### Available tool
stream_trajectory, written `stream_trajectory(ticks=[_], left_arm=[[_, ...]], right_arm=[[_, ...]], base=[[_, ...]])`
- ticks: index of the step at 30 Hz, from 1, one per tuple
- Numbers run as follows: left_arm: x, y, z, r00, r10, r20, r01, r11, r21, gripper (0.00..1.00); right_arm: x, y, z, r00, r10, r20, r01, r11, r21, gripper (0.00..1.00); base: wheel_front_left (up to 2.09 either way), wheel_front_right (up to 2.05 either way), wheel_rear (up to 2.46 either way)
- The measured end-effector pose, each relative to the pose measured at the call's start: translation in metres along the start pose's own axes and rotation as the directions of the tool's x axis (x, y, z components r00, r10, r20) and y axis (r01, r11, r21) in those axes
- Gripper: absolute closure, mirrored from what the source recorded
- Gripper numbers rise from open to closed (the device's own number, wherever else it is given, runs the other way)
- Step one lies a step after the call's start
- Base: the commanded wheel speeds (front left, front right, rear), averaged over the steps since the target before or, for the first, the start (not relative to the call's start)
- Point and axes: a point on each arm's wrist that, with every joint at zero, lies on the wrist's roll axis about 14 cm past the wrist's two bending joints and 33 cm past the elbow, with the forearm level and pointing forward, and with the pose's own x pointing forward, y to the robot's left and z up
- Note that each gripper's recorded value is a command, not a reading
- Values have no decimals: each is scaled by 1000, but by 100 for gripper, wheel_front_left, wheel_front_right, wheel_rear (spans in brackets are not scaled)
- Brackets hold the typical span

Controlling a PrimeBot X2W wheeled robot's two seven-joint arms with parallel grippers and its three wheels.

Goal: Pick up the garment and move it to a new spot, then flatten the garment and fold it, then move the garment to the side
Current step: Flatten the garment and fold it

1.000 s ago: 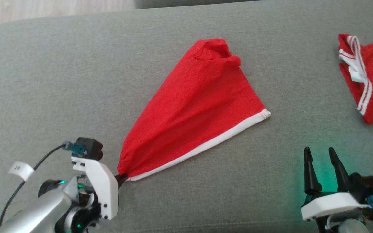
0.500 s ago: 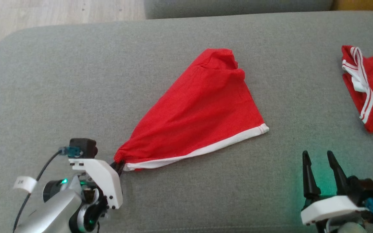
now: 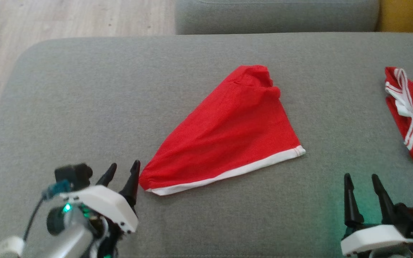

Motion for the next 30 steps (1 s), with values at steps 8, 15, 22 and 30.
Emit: stream_trajectory(ticks=[8, 15, 22, 30], left_arm=[[-23, 4, -2, 989, 80, 125, -72, 995, -61, 0], [-45, 17, 13, 957, 136, 256, -138, 990, -8, 0], [-57, 1, 4, 955, 38, 296, -75, 991, 114, 0], [-49, -5, -11, 965, -7, 263, -30, 990, 136, 0]], right_arm=[[0, 9, 13, 999, 33, 39, -32, 999, -30, 0], [2, 23, 26, 994, 79, 75, -75, 996, -50, 0], [0, 28, 27, 992, 91, 83, -89, 996, -32, 0], [-17, 10, 20, 997, 28, 71, -28, 1000, -6, 0]], base=[[0, 0, 0], [0, 0, 0], [0, 0, 0], [0, 0, 0]])
